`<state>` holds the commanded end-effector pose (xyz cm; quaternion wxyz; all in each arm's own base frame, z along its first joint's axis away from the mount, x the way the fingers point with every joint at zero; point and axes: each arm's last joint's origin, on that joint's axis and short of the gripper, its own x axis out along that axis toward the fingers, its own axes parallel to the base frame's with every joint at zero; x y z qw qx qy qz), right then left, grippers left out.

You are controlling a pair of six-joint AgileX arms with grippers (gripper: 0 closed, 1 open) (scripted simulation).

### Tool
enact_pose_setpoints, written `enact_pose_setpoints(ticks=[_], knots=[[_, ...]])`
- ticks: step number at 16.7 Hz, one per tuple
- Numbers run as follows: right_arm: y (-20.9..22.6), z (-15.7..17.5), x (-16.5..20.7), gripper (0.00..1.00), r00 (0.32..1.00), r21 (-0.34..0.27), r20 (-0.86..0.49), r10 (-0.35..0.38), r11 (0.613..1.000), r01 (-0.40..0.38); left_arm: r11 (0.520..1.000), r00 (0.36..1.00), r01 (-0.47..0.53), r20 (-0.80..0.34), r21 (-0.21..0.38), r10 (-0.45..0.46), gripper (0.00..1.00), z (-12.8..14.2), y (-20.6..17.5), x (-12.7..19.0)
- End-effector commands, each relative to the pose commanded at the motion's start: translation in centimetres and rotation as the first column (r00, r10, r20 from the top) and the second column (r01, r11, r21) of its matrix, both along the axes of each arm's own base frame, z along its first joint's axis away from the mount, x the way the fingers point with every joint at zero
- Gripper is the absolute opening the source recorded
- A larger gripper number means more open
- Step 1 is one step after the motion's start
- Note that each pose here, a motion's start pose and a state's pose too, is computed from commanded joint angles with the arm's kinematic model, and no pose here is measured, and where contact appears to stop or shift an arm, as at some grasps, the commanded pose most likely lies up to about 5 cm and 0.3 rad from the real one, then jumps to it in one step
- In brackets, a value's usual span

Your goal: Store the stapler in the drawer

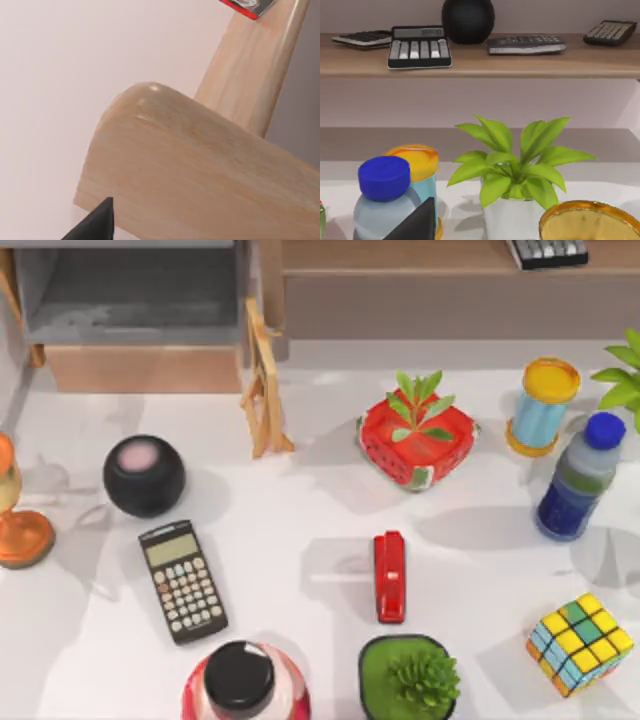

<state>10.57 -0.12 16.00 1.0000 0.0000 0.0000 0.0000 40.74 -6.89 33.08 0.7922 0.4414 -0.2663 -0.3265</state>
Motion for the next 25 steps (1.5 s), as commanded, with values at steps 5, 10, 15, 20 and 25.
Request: enact_pose_setpoints(ticks=[5,10,15,20,25], knots=[[0.0,0.0,0.0,1.0,1.0,0.0,0.0,0.0,1.0,0.0,0.976,0.631,0.054,-0.75,-0.213,-0.199,1.0,-1.8,-13.9,-1.1],[0.0,0.0,0.0,1.0,1.0,0.0,0.0,0.0,1.0,0.0,0.959,-0.138,-0.274,-0.99,0.071,0.033,1.0,-7.7,-22.7,-5.0],[0.0,0.0,0.0,1.0,1.0,0.0,0.0,0.0,1.0,0.0,0.698,-0.571,-0.459,-0.785,0.549,0.242,1.0,-11.9,-26.3,-9.0],[0.0,0.0,0.0,1.0,1.0,0.0,0.0,0.0,1.0,0.0,0.436,-0.693,-0.508,-0.653,0.743,0.306,1.0,-14.1,-27.0,-10.6],[0.0,0.0,0.0,1.0,1.0,0.0,0.0,0.0,1.0,0.0,0.414,-0.699,-0.51,-0.644,0.754,0.311,1.0,-14.3,-27.0,-10.7]])
